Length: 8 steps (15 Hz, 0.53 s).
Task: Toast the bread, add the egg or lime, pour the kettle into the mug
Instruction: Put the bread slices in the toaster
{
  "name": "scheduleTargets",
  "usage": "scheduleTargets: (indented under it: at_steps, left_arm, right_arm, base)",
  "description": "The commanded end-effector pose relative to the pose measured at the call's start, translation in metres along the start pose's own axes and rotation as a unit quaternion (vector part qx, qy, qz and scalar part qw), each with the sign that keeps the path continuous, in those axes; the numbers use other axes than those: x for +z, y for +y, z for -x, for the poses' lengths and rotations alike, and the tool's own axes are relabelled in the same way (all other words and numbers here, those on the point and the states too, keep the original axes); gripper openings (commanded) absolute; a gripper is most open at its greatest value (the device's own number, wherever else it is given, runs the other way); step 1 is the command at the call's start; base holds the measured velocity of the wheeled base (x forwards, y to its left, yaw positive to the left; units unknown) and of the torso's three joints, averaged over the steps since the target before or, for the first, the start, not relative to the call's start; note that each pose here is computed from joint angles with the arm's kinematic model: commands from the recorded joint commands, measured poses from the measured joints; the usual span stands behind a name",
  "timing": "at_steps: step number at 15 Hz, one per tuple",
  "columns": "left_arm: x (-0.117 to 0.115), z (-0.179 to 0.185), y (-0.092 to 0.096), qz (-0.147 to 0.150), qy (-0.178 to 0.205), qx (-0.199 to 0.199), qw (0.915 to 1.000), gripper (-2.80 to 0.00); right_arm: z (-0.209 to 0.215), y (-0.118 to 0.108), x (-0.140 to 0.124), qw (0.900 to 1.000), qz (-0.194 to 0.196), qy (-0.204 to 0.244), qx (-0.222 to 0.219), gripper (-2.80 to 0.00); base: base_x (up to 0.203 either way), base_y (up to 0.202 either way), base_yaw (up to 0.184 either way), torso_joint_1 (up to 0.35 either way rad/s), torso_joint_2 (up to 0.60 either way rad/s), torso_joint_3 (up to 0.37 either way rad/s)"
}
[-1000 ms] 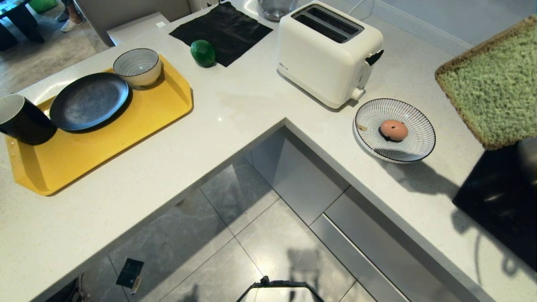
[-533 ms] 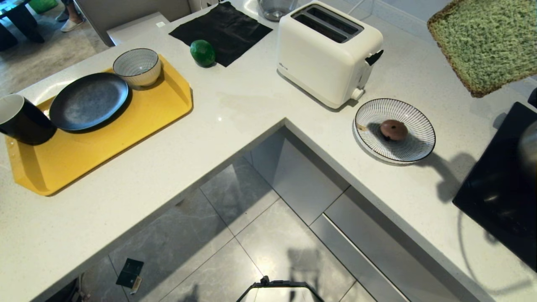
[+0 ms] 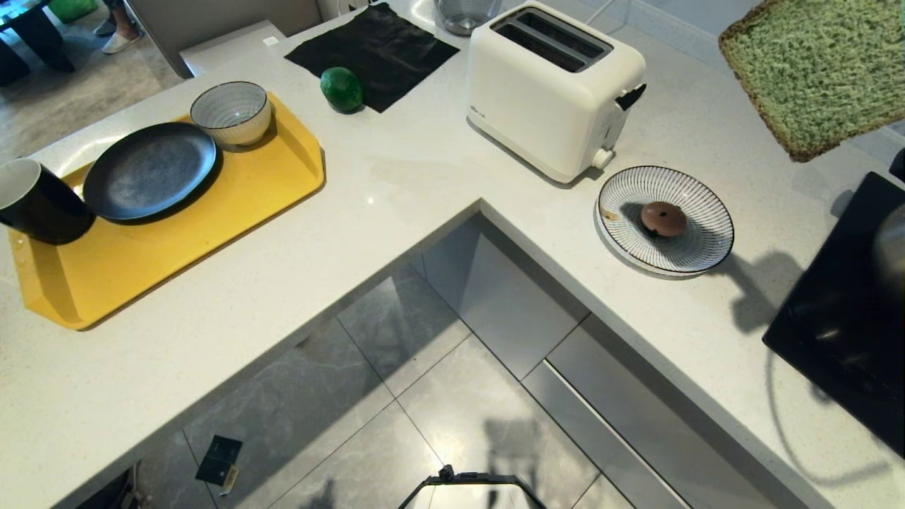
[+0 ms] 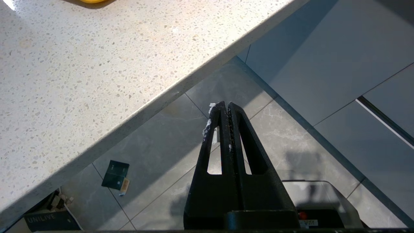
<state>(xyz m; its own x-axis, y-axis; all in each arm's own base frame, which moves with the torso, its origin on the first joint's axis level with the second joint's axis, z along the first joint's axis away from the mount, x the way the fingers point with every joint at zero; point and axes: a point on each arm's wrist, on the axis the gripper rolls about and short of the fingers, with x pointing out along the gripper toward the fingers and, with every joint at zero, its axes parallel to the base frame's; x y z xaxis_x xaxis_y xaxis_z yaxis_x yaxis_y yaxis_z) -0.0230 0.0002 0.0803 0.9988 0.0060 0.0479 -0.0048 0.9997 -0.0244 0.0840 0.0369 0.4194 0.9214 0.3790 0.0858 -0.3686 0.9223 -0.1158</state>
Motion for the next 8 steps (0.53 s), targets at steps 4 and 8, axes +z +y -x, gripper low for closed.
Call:
scheduleTargets:
  at_steps: [4, 8]
  left_arm:
    - [-0.0043, -0.0009, 0.0001, 0.000, 0.007, 0.000, 1.0000, -2.80]
    - [-0.0043, -0.0009, 0.0001, 0.000, 0.007, 0.001, 1.0000, -2.80]
  right_arm:
    - [-0.0005, -0.0006, -0.0009, 1.000, 0.001, 0.004, -0.016, -2.80]
    - [0.0051, -0.0025, 0.0033, 0.999, 0.009, -0.003, -0.046, -2.80]
  base:
    - [0.000, 0.000, 0.000, 0.000, 0.00, 0.000]
    - [0.000, 0.000, 0.000, 0.000, 0.00, 0.000]
